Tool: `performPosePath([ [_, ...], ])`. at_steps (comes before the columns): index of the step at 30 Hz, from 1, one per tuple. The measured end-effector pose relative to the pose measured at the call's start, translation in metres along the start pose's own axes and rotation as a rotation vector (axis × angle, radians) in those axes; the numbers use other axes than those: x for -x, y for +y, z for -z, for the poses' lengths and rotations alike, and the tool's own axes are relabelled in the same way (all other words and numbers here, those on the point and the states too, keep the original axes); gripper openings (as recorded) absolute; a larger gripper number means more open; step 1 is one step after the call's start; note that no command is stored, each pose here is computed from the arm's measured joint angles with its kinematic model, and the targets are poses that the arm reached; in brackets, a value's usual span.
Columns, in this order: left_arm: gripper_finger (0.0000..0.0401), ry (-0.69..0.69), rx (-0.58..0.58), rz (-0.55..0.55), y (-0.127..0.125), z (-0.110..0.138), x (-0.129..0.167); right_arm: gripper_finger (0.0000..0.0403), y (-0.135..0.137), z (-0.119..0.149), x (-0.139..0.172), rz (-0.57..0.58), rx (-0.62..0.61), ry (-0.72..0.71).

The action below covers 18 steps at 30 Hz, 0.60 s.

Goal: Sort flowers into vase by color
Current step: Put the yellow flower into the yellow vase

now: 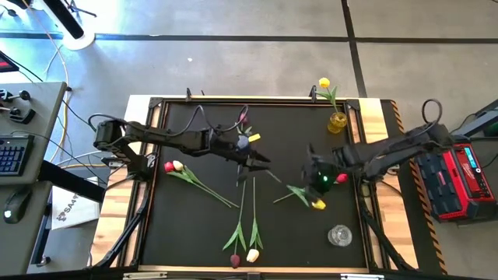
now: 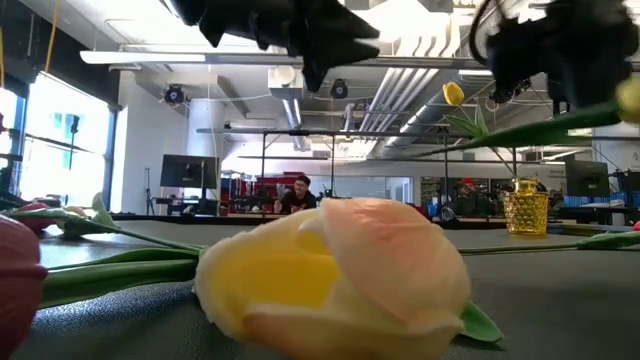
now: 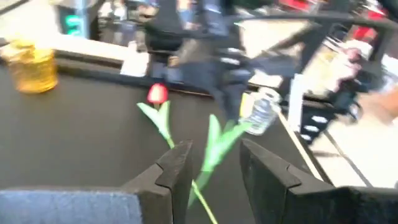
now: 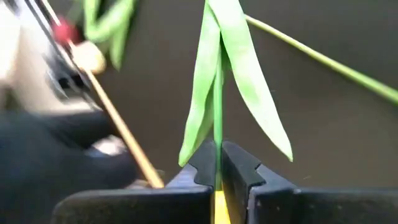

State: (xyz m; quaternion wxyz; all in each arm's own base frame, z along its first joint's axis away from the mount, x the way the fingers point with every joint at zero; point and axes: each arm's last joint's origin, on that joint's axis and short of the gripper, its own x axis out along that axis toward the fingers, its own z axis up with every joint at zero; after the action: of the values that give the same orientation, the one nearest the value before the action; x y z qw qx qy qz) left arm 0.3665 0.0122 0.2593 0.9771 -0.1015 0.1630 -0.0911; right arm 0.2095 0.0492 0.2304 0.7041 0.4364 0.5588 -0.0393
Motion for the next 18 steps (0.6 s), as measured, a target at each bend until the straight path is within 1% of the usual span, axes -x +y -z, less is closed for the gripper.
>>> performPosePath([
  [2,0.0117,0.023,-0.037,0.011,-0.004,-0.003,-0.001,0.0001,0.001,-0.009,0.007,-0.049,-0.097,-0.002],
  [4,0.0117,0.047,-0.100,0.018,-0.009,-0.004,-0.002,0.0001,0.004,-0.017,0.014,-0.095,-0.168,-0.020],
  [7,0.0117,0.077,-0.215,0.006,-0.017,-0.002,-0.003,0.0001,0.008,-0.028,0.023,-0.177,-0.232,-0.052],
  [8,0.0117,0.084,-0.249,-0.016,-0.019,-0.001,-0.004,0.0001,0.010,-0.032,0.026,-0.208,-0.246,-0.068],
  [11,0.0117,0.095,-0.333,-0.117,-0.024,0.001,-0.005,0.0001,0.016,-0.042,0.035,-0.304,-0.266,-0.082],
  [14,0.0120,0.111,-0.416,-0.187,-0.029,0.003,-0.006,0.0001,0.022,-0.048,0.044,-0.382,-0.248,-0.094],
  [16,0.0126,0.115,-0.455,-0.208,-0.031,0.003,-0.007,0.0000,0.024,-0.050,0.048,-0.408,-0.253,-0.090],
  [18,0.0135,0.121,-0.480,-0.204,-0.034,0.004,-0.007,0.0000,0.025,-0.052,0.052,-0.423,-0.251,-0.087],
])
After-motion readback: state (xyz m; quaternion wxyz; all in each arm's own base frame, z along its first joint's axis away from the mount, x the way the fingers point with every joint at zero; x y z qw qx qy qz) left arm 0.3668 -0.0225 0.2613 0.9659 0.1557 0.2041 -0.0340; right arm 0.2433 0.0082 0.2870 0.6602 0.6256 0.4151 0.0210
